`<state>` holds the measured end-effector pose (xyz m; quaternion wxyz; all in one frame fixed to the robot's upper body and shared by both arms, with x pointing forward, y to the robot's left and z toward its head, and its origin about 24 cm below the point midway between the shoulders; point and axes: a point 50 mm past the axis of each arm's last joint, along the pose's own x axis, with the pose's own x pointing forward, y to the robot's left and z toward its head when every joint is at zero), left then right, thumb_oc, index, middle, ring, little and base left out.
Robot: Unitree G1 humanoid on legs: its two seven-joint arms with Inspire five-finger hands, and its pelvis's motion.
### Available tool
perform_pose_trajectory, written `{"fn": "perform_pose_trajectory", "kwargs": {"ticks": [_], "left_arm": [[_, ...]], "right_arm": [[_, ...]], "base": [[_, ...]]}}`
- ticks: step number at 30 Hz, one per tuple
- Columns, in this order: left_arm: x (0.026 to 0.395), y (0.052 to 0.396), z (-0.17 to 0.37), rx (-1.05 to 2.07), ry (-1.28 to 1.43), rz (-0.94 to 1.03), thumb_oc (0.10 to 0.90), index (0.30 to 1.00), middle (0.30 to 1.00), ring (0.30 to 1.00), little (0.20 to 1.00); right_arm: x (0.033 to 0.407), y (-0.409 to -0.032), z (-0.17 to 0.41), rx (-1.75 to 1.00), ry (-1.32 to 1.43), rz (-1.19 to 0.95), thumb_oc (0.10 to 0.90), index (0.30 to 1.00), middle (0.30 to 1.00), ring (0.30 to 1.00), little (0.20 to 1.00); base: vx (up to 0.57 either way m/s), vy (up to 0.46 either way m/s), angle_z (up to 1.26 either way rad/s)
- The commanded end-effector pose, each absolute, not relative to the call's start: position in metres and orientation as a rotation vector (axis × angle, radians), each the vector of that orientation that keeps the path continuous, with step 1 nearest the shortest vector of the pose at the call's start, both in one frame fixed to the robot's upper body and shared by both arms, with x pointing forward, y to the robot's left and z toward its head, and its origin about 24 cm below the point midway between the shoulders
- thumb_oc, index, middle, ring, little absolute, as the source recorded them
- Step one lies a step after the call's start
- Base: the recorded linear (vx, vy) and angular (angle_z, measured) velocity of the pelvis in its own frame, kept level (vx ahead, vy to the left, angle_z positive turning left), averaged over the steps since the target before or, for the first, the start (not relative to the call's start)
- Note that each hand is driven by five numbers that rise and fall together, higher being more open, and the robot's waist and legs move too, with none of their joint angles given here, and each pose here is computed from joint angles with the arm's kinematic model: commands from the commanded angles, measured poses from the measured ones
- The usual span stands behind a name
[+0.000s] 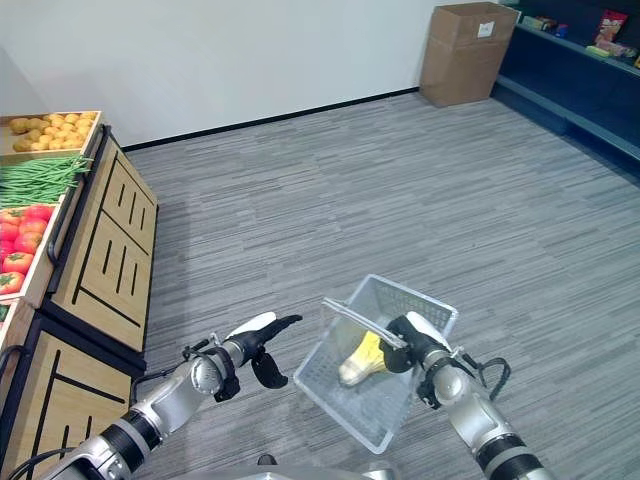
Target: Get the vegetables into the basket
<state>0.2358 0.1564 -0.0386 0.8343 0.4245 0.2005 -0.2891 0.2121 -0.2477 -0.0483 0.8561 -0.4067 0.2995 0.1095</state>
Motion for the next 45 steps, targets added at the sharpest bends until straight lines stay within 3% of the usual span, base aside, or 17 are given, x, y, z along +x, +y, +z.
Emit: {"fn": "perform_pose_trajectory", "kwargs": {"ticks": [1, 4, 9, 14, 24, 33, 45], "left_arm": [[0.26, 0.174, -0.019, 0.861, 0.367, -0.488, 0.9, 1.0, 1.0, 1.0, 1.0], [0.24, 0.209, -0.047, 0.759, 0.547, -0.333, 0.9, 1.0, 1.0, 1.0, 1.0], [0.202, 0.238, -0.088, 0.624, 0.789, -0.132, 0.9, 1.0, 1.0, 1.0, 1.0], [0.146, 0.257, -0.133, 0.609, 1.103, 0.038, 0.9, 1.0, 1.0, 1.0, 1.0], [0.073, 0.269, -0.156, 0.559, 1.407, 0.225, 0.9, 1.0, 1.0, 1.0, 1.0], [0.076, 0.262, -0.158, 0.492, 1.377, 0.258, 0.9, 1.0, 1.0, 1.0, 1.0], [0.075, 0.268, -0.157, 0.5, 1.386, 0.237, 0.9, 1.0, 1.0, 1.0, 1.0]], "right_arm": [[0.249, -0.258, -0.004, -0.901, 0.401, 0.108, 0.4, 0.3, 0.3, 0.3, 0.3], [0.219, -0.292, -0.03, -0.906, 0.589, 0.027, 0.4, 0.3, 0.3, 0.3, 0.3], [0.186, -0.306, -0.064, -0.869, 0.779, -0.019, 0.4, 0.3, 0.3, 0.3, 0.3], [0.151, -0.302, -0.102, -0.777, 0.96, -0.053, 0.4, 0.3, 0.3, 0.3, 0.3], [0.102, -0.275, -0.143, -0.612, 1.162, -0.105, 0.4, 0.3, 0.3, 0.3, 0.3], [0.075, -0.263, -0.157, -0.504, 1.292, -0.148, 0.4, 0.3, 0.3, 0.3, 0.3], [0.066, -0.261, -0.16, -0.477, 1.353, -0.15, 0.4, 0.3, 0.3, 0.3, 0.3]], "base": [[0.0, 0.01, 0.07], [0.0, 0.015, 0.1], [0.0, 0.005, 0.03], [0.0, 0.0, 0.0], [0.0, 0.0, 0.0], [0.01, 0.048, 0.02], [0.02, 0.083, 0.01]]}}
